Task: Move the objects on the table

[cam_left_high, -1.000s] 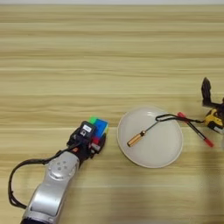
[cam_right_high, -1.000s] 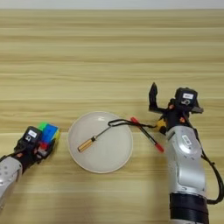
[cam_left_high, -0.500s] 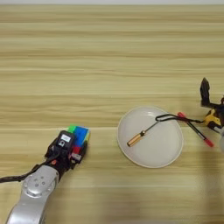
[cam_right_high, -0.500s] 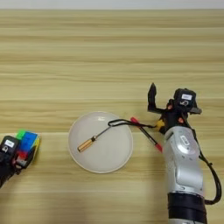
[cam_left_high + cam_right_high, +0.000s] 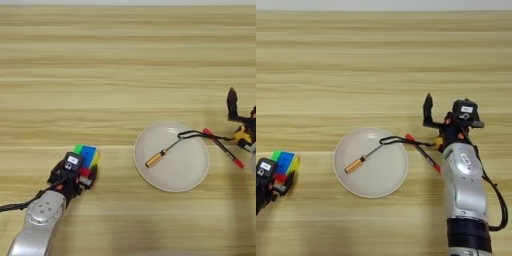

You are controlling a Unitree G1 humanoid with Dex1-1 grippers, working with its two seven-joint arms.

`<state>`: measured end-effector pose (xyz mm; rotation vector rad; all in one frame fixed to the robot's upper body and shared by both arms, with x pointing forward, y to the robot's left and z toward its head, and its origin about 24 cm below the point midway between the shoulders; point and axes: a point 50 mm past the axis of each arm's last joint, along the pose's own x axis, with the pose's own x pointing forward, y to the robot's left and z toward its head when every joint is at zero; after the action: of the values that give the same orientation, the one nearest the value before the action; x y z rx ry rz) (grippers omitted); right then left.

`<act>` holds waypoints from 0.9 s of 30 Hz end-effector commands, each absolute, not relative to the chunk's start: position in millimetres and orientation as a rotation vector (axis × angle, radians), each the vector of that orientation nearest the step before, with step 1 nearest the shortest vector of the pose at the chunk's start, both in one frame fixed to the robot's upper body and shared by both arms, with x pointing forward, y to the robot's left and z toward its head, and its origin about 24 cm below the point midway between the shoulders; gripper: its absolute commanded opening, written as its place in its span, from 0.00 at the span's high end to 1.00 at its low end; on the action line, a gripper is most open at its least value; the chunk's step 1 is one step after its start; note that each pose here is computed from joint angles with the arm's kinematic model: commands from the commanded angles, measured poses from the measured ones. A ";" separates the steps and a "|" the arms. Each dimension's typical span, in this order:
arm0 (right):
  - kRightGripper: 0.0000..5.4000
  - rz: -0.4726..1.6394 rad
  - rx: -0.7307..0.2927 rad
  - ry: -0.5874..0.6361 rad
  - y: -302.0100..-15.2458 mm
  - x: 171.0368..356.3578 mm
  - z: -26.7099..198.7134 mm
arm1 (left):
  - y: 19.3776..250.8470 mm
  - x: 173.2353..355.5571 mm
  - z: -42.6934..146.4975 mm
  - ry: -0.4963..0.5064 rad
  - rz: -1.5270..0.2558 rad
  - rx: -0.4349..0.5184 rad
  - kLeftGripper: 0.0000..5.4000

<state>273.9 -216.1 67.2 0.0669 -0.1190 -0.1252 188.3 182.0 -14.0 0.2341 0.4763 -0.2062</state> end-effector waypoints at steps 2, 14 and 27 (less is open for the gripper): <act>0.00 -0.120 0.050 -0.131 -218.3 275.5 69.0 | 180.0 189.0 -10.4 0.447 -0.204 0.269 0.14; 0.00 -0.121 0.052 -0.137 -220.6 275.3 69.4 | 181.7 189.3 -1.8 0.405 -0.175 0.280 0.00; 0.00 -0.120 0.051 -0.143 -225.0 274.9 69.7 | 176.8 204.9 40.1 0.107 -0.191 0.281 0.00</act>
<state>273.2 -222.1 68.2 0.0499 -0.1375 -0.1175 200.7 177.9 28.8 0.2865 0.1770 -0.1771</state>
